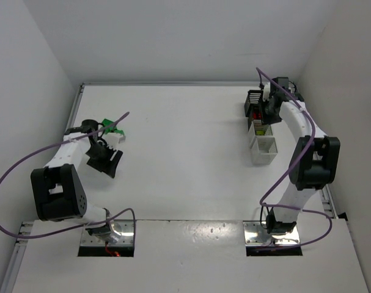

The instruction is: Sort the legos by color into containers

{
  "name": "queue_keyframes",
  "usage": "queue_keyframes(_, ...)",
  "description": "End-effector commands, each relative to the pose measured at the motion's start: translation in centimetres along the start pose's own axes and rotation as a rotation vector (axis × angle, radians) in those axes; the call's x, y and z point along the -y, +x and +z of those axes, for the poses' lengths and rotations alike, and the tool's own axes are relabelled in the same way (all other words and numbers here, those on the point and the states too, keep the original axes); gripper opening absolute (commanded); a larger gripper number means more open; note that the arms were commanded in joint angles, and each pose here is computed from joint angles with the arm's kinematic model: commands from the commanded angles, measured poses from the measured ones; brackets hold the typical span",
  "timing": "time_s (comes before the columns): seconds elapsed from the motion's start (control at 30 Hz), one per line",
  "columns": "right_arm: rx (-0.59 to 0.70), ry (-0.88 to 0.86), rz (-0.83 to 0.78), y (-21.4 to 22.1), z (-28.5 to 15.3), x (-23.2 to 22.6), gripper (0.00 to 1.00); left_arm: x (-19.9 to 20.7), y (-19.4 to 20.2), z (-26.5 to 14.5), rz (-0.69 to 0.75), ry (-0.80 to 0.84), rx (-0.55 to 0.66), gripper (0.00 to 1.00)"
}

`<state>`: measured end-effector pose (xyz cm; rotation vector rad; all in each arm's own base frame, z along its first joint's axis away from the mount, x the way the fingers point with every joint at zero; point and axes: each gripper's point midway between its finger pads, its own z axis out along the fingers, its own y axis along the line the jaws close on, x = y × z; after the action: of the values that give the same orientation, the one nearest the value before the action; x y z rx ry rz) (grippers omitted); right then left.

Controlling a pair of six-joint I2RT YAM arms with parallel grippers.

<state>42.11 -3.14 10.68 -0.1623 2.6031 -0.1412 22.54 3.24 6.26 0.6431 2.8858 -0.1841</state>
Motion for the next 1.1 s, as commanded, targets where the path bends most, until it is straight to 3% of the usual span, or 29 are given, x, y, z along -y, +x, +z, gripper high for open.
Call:
queue_keyframes(0.0,0.089,0.028,-0.012,-1.9,-2.3,0.6,0.31,-0.2,-0.2,0.0,0.013,0.006,0.019,0.68)
queue_keyframes(0.27,0.057,-0.126,0.002,-1.1,-2.8,-2.2,0.40,-0.2,-3.4,-1.5,-0.049,-0.070,0.027,0.68)
queue_keyframes(0.37,0.056,-0.136,0.011,-2.3,-3.0,-2.2,0.41,-0.1,-3.4,-1.9,-0.082,-0.092,-0.028,0.70)
queue_keyframes(0.47,0.023,-0.129,0.001,-3.1,-2.8,-1.8,0.41,-0.2,-2.0,-2.4,-0.122,-0.120,-0.052,0.63)
queue_keyframes(0.83,-0.003,-0.138,0.004,-5.1,-1.1,-2.0,0.41,-2.4,9.0,-5.8,-0.303,-0.219,-0.238,0.64)
queue_keyframes(0.97,-0.008,-0.139,0.013,-5.6,-0.4,-2.0,0.41,-1.8,11.7,-6.0,-0.331,-0.149,-0.281,0.64)
queue_keyframes(1.07,-0.008,-0.144,0.004,-6.0,0.0,-2.5,0.41,-0.4,12.5,-4.7,-0.322,-0.042,-0.290,0.57)
